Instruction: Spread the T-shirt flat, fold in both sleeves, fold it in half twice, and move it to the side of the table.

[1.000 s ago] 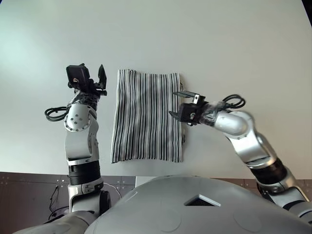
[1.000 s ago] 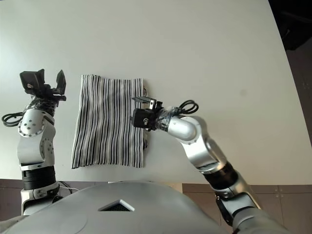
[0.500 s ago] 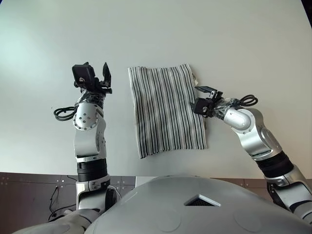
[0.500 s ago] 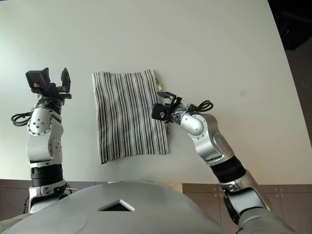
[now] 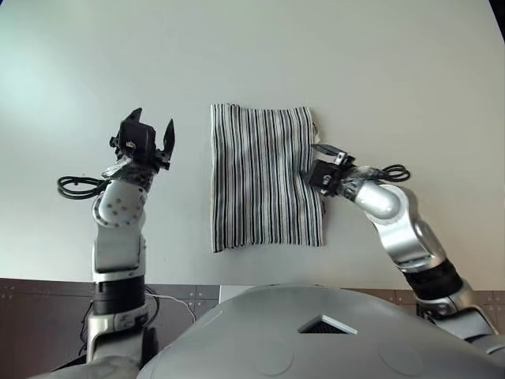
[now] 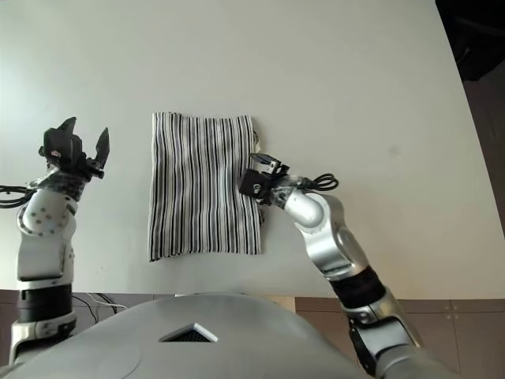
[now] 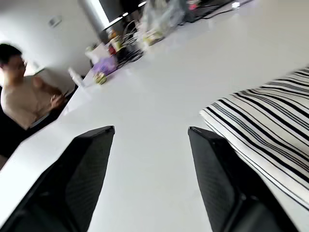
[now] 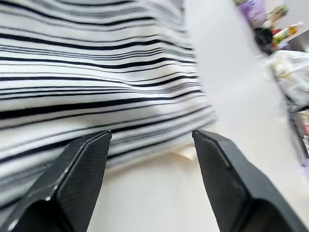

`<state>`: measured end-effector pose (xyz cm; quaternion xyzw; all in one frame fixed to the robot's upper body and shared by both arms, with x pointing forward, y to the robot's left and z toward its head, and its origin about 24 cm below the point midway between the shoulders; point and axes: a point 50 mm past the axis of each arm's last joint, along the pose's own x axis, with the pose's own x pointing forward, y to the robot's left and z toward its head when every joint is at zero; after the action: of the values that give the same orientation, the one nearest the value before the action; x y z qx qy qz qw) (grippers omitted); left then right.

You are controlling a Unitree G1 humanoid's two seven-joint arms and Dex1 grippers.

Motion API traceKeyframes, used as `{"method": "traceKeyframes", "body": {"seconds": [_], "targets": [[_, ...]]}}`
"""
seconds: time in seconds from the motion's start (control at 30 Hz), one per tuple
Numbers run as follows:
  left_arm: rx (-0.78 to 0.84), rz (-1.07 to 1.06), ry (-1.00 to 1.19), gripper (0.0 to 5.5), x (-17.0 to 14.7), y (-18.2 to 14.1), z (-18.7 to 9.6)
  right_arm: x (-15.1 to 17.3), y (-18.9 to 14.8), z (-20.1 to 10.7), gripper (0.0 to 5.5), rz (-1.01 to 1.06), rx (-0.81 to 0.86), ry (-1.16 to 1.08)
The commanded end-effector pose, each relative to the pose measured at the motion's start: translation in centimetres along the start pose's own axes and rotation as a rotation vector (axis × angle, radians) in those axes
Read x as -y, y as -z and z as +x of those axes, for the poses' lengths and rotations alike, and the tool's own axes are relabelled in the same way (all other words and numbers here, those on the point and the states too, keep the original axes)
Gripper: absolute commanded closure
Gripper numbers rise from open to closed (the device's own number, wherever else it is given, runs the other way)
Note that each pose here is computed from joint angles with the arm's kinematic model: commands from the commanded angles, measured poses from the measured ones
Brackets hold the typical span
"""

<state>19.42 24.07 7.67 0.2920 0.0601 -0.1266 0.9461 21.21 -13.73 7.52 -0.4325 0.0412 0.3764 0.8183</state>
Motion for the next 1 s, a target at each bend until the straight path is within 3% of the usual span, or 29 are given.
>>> {"method": "traceKeyframes", "body": {"seconds": [0.03,0.2,0.23,0.43,0.7,0.9,1.0], "targets": [[0.047,0.305,0.284,2.67,1.0,-1.1,-4.6,0.8,-0.3,-4.9,2.4,-0.18,0.124,-0.068],[0.049,0.619,0.784,2.67,1.4,1.4,-9.4,-5.3,1.4,-9.6,2.4,-0.341,0.208,-0.392],[0.051,0.656,0.834,2.47,1.0,1.8,-9.9,-5.8,1.4,-9.8,2.37,-0.34,0.216,-0.4],[0.077,0.759,1.033,2.44,0.9,4.3,-10.5,-8.7,1.0,-8.6,2.37,-0.36,0.273,-0.424],[0.237,0.711,1.048,2.44,5.7,4.6,-8.4,-8.0,1.7,-5.9,2.37,-0.409,0.313,-0.454],[0.254,0.707,1.061,2.44,6.7,5.0,-8.6,-7.0,1.8,-4.3,2.37,-0.442,0.329,-0.429],[0.256,0.711,1.075,2.97,6.8,5.2,-8.7,-6.4,1.8,-3.9,2.37,-0.45,0.333,-0.419]]}}
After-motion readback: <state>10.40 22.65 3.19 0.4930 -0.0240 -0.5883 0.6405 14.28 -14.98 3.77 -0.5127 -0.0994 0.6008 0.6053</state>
